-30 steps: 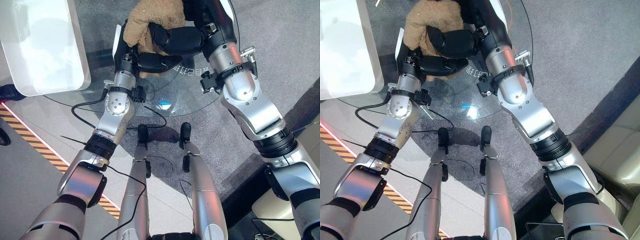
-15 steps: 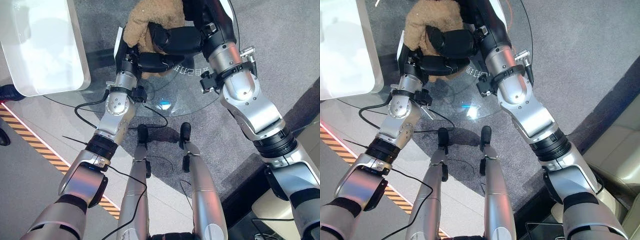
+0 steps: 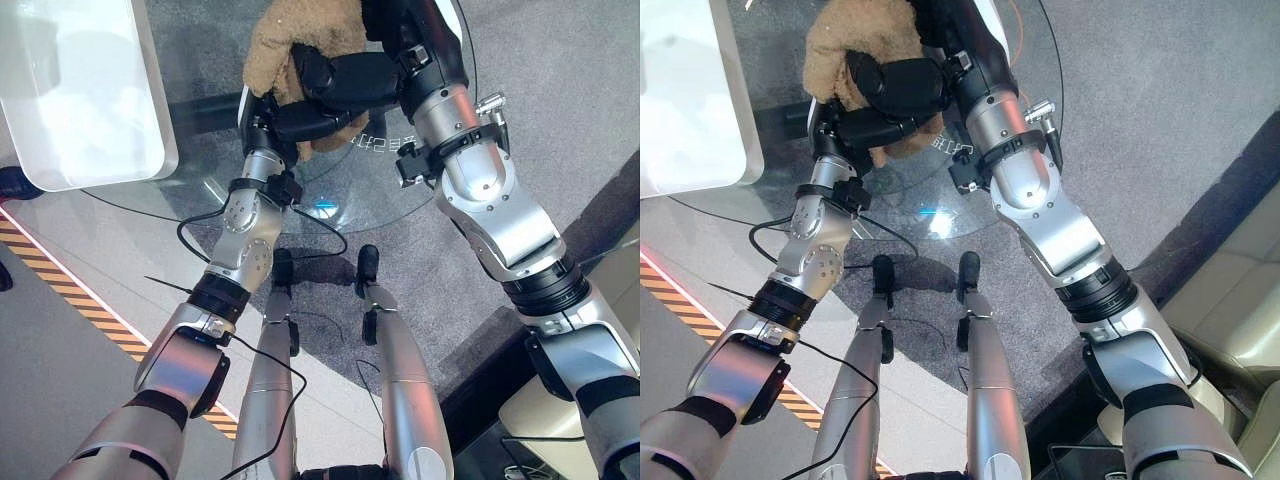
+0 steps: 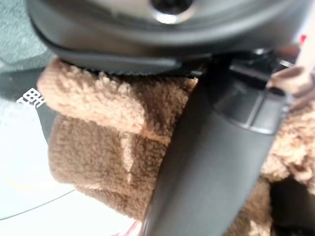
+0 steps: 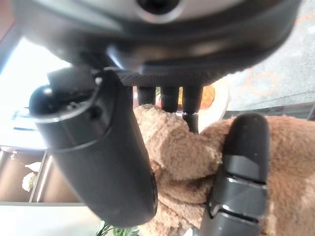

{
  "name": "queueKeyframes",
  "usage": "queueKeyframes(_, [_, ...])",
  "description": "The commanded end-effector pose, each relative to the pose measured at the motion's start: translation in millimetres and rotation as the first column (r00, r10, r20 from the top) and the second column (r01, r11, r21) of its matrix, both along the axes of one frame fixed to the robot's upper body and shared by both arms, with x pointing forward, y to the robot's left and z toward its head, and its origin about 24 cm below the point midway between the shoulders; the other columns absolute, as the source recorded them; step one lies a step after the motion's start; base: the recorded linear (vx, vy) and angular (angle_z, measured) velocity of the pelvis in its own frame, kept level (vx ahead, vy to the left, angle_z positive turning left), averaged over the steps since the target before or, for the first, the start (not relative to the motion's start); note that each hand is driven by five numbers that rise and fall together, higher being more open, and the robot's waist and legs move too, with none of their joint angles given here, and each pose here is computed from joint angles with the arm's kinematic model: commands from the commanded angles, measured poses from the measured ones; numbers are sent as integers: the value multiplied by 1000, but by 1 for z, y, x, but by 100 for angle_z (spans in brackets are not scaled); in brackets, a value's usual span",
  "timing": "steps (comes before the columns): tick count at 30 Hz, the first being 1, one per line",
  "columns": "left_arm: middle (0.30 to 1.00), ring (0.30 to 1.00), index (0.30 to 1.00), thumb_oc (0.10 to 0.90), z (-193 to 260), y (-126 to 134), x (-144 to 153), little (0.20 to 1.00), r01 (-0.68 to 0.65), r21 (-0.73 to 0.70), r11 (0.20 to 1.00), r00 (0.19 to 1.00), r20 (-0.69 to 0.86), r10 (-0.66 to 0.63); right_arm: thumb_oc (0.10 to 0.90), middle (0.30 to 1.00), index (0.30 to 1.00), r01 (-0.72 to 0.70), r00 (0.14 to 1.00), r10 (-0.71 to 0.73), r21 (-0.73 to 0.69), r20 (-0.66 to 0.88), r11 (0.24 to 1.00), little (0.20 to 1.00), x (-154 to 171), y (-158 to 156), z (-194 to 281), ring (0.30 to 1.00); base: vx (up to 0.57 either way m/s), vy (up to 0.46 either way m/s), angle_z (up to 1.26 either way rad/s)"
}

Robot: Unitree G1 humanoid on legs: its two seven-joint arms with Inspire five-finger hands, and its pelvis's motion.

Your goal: Wipe the table with a cloth and put it in the basket.

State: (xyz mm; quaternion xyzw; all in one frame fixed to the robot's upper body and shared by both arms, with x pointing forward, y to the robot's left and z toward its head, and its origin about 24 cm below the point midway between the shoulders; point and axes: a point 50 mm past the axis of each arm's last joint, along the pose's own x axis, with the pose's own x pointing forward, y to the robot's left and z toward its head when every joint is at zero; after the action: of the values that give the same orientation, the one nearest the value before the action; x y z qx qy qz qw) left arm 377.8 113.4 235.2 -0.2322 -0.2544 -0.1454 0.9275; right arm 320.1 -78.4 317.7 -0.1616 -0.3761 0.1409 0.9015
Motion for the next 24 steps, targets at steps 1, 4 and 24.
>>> queueKeyframes(1, [300, 300, 300, 100, 49, -18, -22, 200, 180, -111, 977, 955, 259, -146, 100, 300, 300, -350, 813, 269, 65, 516, 934, 200, -97, 22, 90, 300, 0, 0, 0])
queueKeyframes(4, [300, 300, 300, 100, 49, -21, -23, 200, 208, -131, 969, 952, 255, -169, 100, 300, 300, -349, 814, 267, 68, 515, 935, 200, -97, 22, 89, 300, 0, 0, 0])
queueKeyframes(24, [300, 300, 300, 100, 51, -25, -24, 200, 224, -149, 963, 948, 262, -180, 800, 900, 900, -348, 825, 254, 100, 505, 932, 900, -93, 22, 88, 900, 0, 0, 0])
